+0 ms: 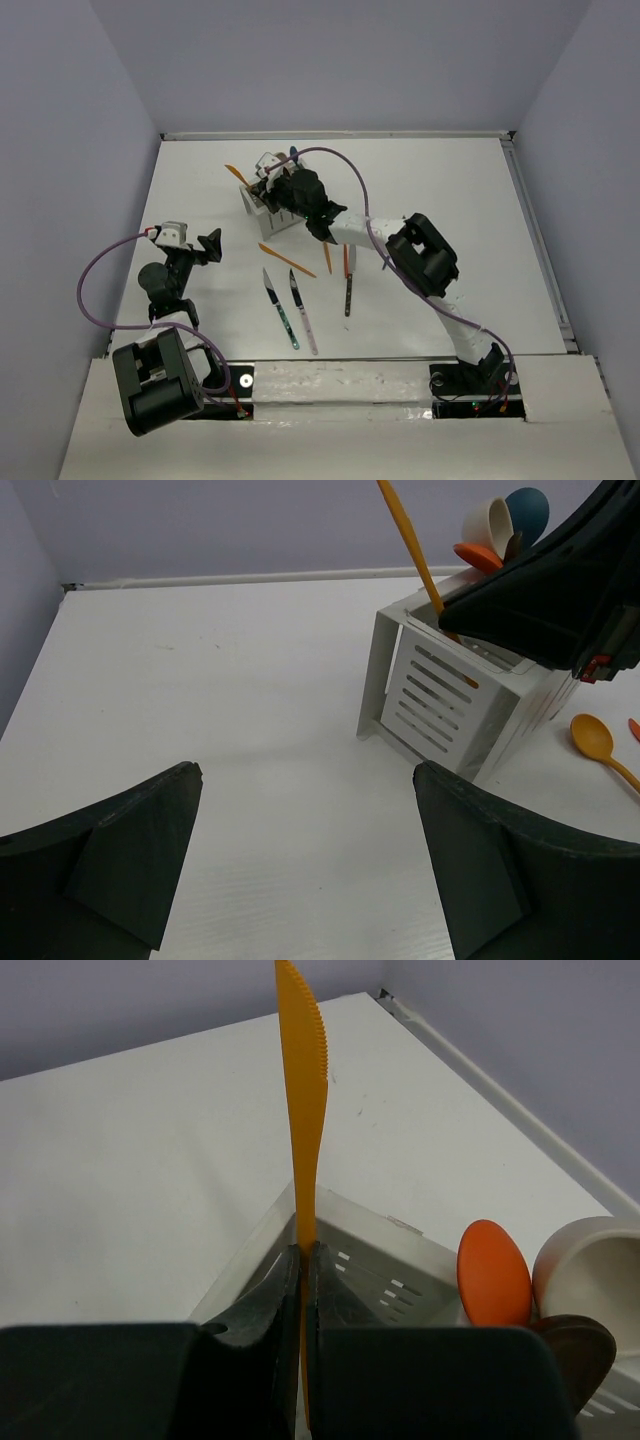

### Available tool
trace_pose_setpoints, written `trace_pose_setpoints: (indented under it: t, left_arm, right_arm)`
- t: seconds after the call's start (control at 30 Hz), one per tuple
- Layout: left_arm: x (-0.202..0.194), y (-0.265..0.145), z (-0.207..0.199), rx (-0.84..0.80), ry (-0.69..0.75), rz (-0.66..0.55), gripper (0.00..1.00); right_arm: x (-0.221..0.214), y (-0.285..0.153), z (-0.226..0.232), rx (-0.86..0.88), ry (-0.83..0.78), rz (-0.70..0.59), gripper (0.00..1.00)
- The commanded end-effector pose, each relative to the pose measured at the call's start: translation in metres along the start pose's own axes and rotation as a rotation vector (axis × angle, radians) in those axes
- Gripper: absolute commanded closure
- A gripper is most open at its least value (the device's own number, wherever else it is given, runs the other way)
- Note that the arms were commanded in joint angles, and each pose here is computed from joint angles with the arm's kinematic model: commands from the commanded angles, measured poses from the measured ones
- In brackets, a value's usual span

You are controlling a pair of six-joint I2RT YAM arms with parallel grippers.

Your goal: Sort the eating utensils into containers

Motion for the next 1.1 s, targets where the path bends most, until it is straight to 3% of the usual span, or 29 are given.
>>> trace_pose_setpoints:
  t: [0.0, 0.03, 0.13, 0.27, 0.57, 0.63, 0.67, 0.77, 0.83, 0.87, 0.9, 1.0, 1.07]
  left_arm:
    - [0.017, 0.002, 0.000, -0.014, 0.068, -0.074, 0.01]
    - [0.016, 0.002, 0.001, -0.014, 0.067, -0.071, 0.01]
    - [0.016, 0.002, 0.000, -0.014, 0.067, -0.072, 0.01]
    - [0.017, 0.002, 0.000, -0.013, 0.072, -0.077, 0.01]
    - [0.016, 0.002, 0.001, -0.015, 0.069, -0.070, 0.01]
    - [0.016, 0.002, 0.001, -0.010, 0.072, -0.072, 0.01]
    - [0.017, 0.001, 0.000, -0.011, 0.073, -0.074, 0.01]
    - [0.017, 0.000, -0.001, -0.012, 0.078, -0.077, 0.01]
    - [0.017, 0.000, -0.001, -0.020, 0.082, -0.077, 0.01]
    - [0.017, 0.000, -0.002, -0.025, 0.082, -0.076, 0.01]
    - [0.017, 0.001, -0.001, -0.024, 0.081, -0.074, 0.01]
    - [0.016, 0.001, -0.001, -0.018, 0.077, -0.072, 0.01]
    - [0.016, 0.001, 0.000, -0.013, 0.076, -0.073, 0.01]
  right_arm:
    - [0.034, -0.008, -0.005, -0.029, -0.030, -0.109, 1.00]
    - [0.034, -0.008, -0.005, -0.029, -0.029, -0.111, 0.98]
    - [0.034, -0.012, -0.005, -0.039, -0.026, -0.114, 0.77]
    - [0.038, -0.017, -0.006, -0.050, -0.032, -0.115, 0.59]
    - [0.083, -0.049, -0.004, -0.079, 0.013, -0.125, 0.45]
    - [0.106, -0.077, -0.013, -0.218, 0.114, -0.039, 0.44]
    - [0.095, -0.093, -0.011, -0.249, 0.165, 0.085, 0.44]
    - [0.115, -0.150, -0.021, -0.443, 0.307, 0.138, 0.43]
    - [0.064, -0.199, -0.034, -0.622, 0.346, 0.310, 0.43]
    - [0.066, -0.222, -0.041, -0.685, 0.422, 0.298, 0.43]
    - [0.024, -0.254, -0.055, -0.761, 0.466, 0.417, 0.43]
    - [-0.015, -0.295, -0.068, -0.833, 0.657, 0.498, 0.43]
    - [-0.044, -0.319, -0.074, -0.906, 0.701, 0.584, 0.43]
Point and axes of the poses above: each gripper's point midway between its finger pads, its own y axis out along the fingers, its own z axis along the line the jaws close on, x = y × z, the point moved 6 cm from there along -y, back along the fingers, and after that the axes turned 2 degrees about -y, right-handed, at the moved point
